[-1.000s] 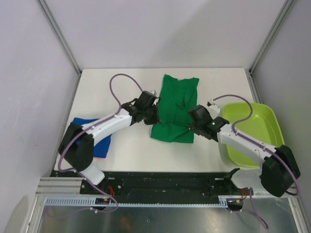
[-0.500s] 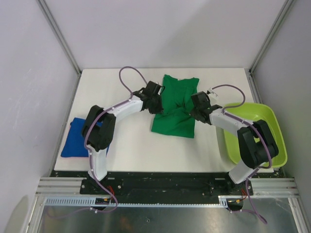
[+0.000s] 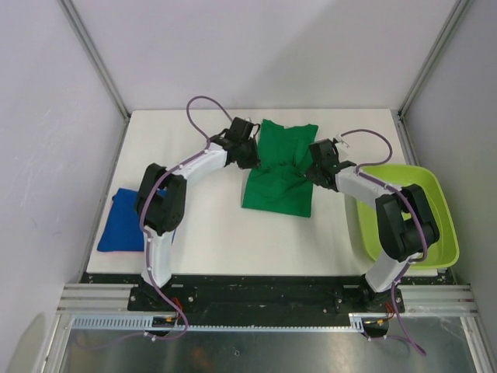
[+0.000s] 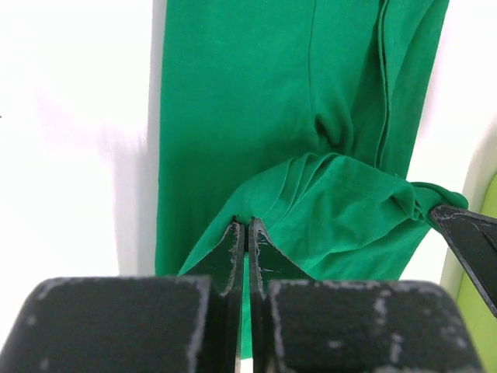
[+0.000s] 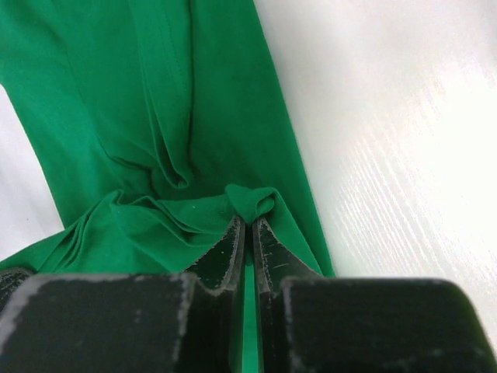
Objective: Fold and stack the t-shirts
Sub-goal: Fold the folded rectangular tshirt in 1/3 of the way
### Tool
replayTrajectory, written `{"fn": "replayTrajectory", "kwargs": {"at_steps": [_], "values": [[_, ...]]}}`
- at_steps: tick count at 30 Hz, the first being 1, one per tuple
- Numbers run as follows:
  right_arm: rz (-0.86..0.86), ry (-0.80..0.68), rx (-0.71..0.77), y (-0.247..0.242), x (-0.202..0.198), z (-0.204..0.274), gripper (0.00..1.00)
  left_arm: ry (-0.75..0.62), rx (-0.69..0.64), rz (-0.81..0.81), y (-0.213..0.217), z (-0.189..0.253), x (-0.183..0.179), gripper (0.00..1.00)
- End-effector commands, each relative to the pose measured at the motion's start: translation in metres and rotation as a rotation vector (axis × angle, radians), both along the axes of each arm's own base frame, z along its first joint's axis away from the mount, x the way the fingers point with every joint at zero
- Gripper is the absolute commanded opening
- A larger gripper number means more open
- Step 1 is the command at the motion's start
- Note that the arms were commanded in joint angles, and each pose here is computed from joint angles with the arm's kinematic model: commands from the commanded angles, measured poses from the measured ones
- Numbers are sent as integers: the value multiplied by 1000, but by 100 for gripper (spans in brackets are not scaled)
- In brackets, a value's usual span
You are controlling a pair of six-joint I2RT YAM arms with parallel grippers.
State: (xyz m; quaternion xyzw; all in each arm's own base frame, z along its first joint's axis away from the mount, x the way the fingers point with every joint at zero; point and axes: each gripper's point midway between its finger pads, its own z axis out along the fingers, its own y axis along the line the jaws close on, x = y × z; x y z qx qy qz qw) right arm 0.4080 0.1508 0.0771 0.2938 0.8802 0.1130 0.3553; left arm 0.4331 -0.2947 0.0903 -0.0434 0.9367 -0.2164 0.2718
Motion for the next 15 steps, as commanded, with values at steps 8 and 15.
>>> {"fn": "replayTrajectory", "kwargs": {"at_steps": [8,15], "values": [[-24,-42,1,-11,24,10,0,-67,-42,-28,-7,15,36,0],[-18,-48,13,-13,32,12,0,-67,-52,-33,-6,12,47,0]]}}
